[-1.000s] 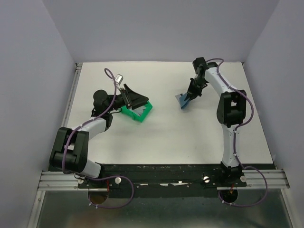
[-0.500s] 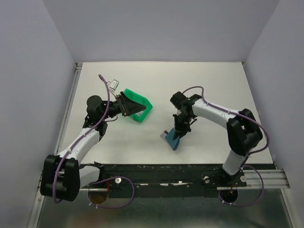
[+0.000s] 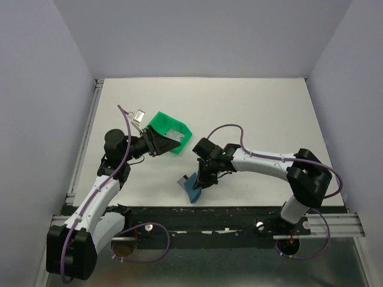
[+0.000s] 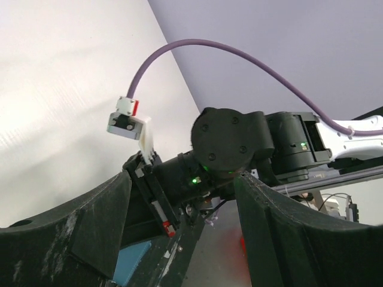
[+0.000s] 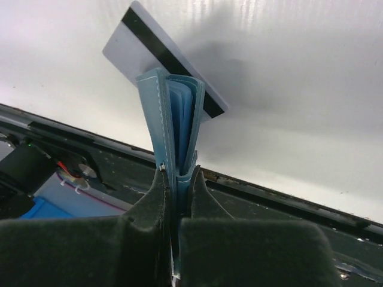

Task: Put the credit cards into the card holder
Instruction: Move the credit card to the center of the board, then place the card holder at the center of the board.

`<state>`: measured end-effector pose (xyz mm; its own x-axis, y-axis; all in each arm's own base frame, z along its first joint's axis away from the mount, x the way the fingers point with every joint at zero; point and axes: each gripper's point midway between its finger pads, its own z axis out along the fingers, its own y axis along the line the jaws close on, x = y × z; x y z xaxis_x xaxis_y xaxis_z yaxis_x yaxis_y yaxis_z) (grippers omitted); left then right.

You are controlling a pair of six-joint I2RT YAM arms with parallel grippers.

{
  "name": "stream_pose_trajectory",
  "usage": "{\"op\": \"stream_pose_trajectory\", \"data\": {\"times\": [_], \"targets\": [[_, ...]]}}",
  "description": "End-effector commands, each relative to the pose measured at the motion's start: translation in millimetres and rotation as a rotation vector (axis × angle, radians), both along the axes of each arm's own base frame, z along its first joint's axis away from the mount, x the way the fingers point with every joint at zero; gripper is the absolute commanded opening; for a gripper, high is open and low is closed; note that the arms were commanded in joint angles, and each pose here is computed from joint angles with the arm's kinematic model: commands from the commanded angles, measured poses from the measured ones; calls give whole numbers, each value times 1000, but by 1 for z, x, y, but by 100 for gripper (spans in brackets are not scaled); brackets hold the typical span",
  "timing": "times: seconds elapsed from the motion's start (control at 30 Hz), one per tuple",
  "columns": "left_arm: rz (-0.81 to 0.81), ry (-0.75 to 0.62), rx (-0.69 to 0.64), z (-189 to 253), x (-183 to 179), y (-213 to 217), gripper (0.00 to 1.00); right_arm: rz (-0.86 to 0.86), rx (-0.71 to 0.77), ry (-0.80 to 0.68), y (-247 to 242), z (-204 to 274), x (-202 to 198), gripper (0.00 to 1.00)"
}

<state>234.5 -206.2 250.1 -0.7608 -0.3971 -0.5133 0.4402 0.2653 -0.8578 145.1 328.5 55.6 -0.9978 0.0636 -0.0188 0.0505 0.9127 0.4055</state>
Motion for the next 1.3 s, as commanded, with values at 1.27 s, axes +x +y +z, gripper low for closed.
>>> {"op": "stream_pose_trajectory", "data": {"times": [1.27], "targets": [[-92,72,72,-24,12,-103,85,-122,776,-611,-62,158,70,0]]}}
